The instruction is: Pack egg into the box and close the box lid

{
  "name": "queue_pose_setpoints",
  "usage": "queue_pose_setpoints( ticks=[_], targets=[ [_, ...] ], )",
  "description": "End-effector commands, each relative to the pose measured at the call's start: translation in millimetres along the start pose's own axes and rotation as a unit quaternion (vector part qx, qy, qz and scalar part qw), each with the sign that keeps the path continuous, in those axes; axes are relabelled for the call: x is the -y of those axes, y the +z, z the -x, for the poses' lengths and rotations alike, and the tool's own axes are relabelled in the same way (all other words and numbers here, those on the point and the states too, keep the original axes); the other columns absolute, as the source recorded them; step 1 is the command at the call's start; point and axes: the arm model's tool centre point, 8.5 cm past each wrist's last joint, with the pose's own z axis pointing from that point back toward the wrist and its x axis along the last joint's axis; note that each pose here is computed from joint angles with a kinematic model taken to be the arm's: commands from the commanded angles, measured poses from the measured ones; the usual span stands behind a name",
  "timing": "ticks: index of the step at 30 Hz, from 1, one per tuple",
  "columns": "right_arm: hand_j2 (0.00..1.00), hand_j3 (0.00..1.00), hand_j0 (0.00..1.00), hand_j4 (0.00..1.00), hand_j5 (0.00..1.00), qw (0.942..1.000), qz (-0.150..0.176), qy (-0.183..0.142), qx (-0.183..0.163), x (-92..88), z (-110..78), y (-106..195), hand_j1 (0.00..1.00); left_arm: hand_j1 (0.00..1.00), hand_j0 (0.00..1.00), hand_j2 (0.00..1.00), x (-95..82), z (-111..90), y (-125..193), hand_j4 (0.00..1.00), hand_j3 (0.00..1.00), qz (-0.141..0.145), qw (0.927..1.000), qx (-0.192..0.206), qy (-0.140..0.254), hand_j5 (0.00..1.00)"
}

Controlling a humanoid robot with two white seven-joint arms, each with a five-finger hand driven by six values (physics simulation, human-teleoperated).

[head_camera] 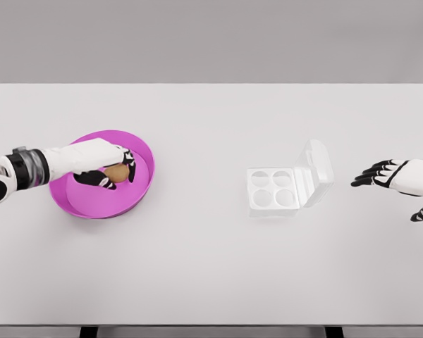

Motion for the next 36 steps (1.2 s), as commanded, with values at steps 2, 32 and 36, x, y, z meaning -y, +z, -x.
queue_pose_setpoints(
  ticks=[2, 32, 36],
  targets=[
    [1.0, 1.0, 1.0, 1.0, 1.0, 1.0, 0.0, -0.003, 0.0, -0.5, 0.4, 0.4, 1.0, 0.36, 0.36, 0.36, -5.7, -4.7, 1.4, 0.36, 0.36, -0.008, 0.9999, 0.006, -0.005, 0.36],
    [1.0, 1.0, 1.0, 1.0, 1.0, 1.0, 0.002, -0.006, 0.005, -2.1, -1.8, -3.1, 1.0, 0.33, 0.33, 0.33, -44.5, -54.6, -20.7, 0.33, 0.33, -0.076, 0.9937, 0.08, -0.021, 0.33],
    [1.0, 1.0, 1.0, 1.0, 1.0, 0.9999, 0.0, -0.008, 0.007, -4.0, -2.5, -4.4, 1.0, 0.33, 0.33, 0.33, -45.0, -67.7, -32.3, 0.33, 0.33, -0.083, 0.9915, 0.1, -0.014, 0.33]
  ],
)
